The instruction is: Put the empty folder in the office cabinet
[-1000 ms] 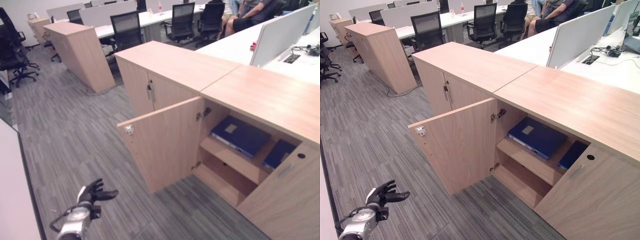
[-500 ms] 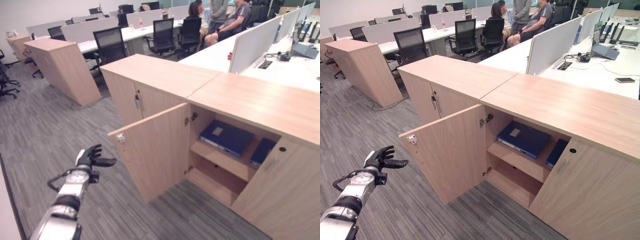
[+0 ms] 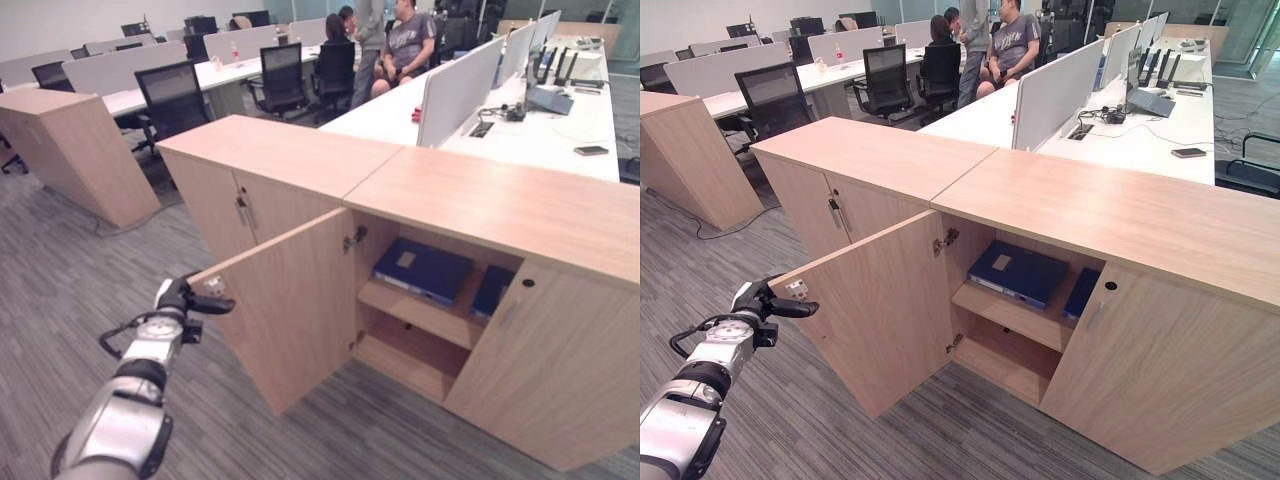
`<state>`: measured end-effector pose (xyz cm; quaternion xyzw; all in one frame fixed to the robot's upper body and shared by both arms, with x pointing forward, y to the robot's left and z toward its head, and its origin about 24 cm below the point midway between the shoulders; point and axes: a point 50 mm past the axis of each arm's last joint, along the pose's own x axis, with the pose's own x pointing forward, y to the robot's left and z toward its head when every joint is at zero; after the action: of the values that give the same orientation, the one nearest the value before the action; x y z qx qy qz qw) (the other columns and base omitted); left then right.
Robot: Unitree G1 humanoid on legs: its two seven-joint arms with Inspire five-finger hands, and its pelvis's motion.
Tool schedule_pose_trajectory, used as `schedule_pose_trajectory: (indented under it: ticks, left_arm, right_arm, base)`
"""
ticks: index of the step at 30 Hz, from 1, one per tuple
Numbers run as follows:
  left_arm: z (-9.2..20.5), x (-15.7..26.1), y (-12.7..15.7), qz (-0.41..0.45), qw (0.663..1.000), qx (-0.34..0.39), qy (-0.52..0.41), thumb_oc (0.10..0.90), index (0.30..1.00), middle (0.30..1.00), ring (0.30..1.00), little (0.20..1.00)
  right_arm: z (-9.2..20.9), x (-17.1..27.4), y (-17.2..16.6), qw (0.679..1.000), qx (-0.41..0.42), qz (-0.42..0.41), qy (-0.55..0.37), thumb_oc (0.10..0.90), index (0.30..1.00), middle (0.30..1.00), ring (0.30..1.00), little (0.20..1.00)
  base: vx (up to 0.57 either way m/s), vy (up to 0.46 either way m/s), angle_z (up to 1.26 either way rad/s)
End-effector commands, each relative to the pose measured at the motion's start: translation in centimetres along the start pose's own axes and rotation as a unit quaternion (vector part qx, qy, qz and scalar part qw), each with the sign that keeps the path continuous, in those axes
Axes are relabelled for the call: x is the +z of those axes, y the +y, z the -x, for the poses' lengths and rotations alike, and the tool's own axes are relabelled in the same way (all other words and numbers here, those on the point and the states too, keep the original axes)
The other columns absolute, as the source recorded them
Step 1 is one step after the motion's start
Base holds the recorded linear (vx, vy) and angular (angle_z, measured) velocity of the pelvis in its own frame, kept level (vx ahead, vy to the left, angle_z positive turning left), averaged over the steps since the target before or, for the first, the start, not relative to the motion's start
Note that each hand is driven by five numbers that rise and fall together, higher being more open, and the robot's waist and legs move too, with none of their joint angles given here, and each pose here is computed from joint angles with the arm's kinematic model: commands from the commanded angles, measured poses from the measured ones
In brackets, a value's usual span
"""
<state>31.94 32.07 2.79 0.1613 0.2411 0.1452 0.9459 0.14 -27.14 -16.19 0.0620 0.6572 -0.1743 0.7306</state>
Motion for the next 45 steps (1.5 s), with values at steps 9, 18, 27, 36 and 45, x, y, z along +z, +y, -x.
schedule_pose_trajectory:
  ticks: [9,18,27,36,45]
  left_arm:
    - [1.4,9.1,-7.8,0.168,0.958,-0.124,-0.198,0.800,0.900,0.900,0.900,0.900]
    - [12.3,5.7,-18.4,0.303,0.820,-0.430,-0.227,0.800,0.900,0.900,0.900,0.900]
    - [20.2,8.8,-21.0,0.324,0.641,-0.662,-0.216,0.800,0.900,0.900,0.900,0.900]
    - [20.7,8.3,-21.6,0.328,0.640,-0.662,-0.208,0.800,0.900,0.900,0.900,0.900]
    - [17.0,2.9,-19.8,0.360,0.750,-0.526,-0.177,0.800,0.900,0.900,0.900,0.900]
  right_arm:
    - [-0.1,0.0,0.6,1.000,0.000,-0.009,0.000,0.800,0.900,0.900,0.900,0.900]
    - [-0.4,-1.0,3.4,0.999,0.031,-0.039,0.010,0.800,0.900,0.900,0.900,0.900]
    - [-0.4,-2.2,4.0,0.999,0.043,-0.003,0.033,0.800,0.900,0.900,0.900,0.900]
    - [-0.5,-1.0,5.0,0.999,0.050,0.013,0.014,0.800,0.900,0.900,0.900,0.900]
    - [-0.5,-0.7,5.5,0.999,0.046,-0.021,-0.001,0.800,0.900,0.900,0.900,0.900]
  base:
    - [0.00,0.006,-0.01]
    - [-0.01,-0.002,0.10]
    - [0.00,-0.015,-0.07]
    - [-0.01,-0.004,-0.05]
    - [0.00,0.000,0.00]
